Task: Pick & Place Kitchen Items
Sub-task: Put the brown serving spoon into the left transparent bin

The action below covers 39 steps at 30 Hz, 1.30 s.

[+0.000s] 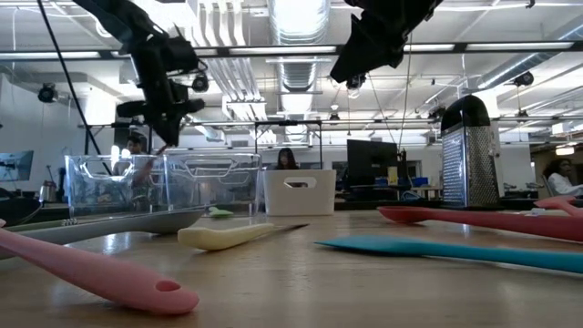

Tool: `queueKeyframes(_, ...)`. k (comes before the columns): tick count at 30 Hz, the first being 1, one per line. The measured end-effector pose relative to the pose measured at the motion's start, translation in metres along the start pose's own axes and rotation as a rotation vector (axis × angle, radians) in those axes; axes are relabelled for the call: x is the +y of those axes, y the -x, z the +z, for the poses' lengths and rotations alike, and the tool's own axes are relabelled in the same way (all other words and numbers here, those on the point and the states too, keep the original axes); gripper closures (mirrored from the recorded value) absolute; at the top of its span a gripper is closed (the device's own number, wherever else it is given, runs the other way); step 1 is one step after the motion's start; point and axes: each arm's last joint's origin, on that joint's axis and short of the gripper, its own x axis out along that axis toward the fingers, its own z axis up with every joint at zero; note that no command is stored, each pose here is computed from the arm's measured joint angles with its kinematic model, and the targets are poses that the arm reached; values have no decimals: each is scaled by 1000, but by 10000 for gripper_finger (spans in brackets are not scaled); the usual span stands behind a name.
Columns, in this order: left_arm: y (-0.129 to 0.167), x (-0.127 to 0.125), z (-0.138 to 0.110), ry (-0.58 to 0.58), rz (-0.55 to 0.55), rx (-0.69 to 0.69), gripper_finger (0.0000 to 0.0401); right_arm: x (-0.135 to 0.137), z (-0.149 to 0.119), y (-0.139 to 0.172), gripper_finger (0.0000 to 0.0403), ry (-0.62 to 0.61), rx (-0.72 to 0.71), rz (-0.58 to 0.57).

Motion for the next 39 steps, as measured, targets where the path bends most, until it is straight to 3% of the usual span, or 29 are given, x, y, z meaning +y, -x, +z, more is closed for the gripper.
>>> queueKeyframes(11,-9,4,-18,-39,45,165,356,0,0,0,285,9,-6,-1)
queueKeyframes(23,-64,-7,-22,-136,72,330,356,0,0,0,295,5,-6,-1)
queueKeyframes(32,-90,-9,-21,-163,81,407,356,0,0,0,305,4,-6,-1)
queueKeyframes(39,-94,-11,-18,-167,75,416,354,0,0,0,297,4,-6,-1)
